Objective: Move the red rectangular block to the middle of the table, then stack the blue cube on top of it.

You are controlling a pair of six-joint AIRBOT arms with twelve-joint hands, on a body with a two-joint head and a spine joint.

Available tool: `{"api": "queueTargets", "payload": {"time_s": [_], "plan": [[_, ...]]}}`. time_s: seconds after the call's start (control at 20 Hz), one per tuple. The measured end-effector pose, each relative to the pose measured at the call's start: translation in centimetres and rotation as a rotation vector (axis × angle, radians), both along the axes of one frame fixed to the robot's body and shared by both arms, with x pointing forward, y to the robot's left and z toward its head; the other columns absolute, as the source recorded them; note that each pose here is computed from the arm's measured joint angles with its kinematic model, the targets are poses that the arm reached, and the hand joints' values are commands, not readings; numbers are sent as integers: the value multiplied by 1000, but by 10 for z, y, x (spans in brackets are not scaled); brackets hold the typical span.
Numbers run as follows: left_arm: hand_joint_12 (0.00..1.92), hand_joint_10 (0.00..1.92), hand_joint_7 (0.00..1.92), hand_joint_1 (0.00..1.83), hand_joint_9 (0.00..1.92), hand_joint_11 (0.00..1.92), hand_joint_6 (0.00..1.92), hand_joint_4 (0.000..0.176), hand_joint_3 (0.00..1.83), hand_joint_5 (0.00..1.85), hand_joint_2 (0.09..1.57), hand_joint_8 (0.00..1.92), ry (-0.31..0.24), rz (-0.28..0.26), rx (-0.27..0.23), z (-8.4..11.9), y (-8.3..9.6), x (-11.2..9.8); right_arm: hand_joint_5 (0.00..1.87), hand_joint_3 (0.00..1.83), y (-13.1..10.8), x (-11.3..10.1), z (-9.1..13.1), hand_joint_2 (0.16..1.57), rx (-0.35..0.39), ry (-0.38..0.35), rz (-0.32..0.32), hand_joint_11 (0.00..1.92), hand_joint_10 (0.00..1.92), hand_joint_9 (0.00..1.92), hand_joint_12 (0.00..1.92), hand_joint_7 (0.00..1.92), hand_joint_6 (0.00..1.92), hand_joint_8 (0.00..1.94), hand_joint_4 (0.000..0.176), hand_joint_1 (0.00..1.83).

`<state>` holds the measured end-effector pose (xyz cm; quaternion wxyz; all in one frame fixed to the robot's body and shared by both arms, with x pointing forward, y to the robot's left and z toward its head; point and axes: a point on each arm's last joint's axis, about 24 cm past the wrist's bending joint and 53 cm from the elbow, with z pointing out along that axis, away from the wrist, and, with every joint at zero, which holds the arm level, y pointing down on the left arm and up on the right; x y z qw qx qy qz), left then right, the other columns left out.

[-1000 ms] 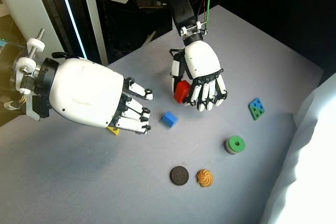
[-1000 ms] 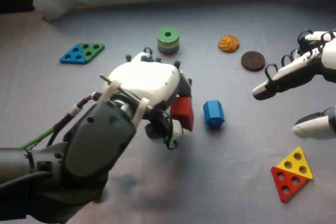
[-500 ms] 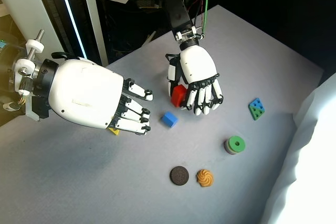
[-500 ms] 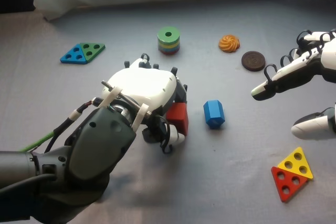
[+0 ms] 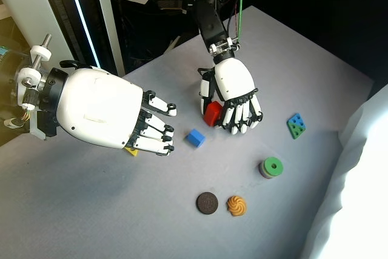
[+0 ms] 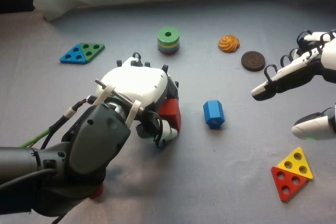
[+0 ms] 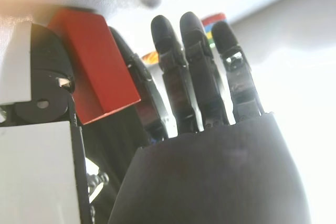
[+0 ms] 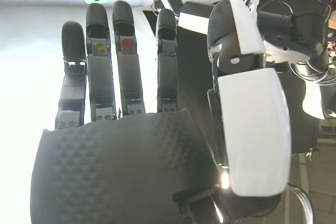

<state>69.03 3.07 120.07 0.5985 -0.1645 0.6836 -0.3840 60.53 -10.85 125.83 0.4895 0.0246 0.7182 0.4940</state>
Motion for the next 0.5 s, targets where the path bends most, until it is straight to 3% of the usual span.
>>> {"api": "queueTargets", "payload": {"time_s": [0.25, 0.45, 0.5], "plan": [[984, 3, 726, 1044, 545, 0, 825, 176, 1, 1070, 1068, 1, 3, -6, -3, -1, -3, 0, 562, 3, 0, 0, 0, 1146, 0, 0, 0, 0, 15, 509, 1229, 574, 2, 0, 0, 646], [1013, 2, 706, 1015, 509, 0, 950, 176, 2, 992, 1099, 1, 3, -3, -3, -1, -2, 1, 565, 1, 0, 0, 0, 1141, -8, -8, 0, 0, 13, 510, 1224, 574, 1, 0, 0, 650], [971, 3, 692, 934, 500, 0, 421, 8, 0, 887, 1058, 2, 3, -3, -3, -1, -2, 1, 568, 1, 0, 0, 0, 1140, -9, -8, 0, 0, 13, 510, 1223, 574, 2, 0, 0, 660]]}}
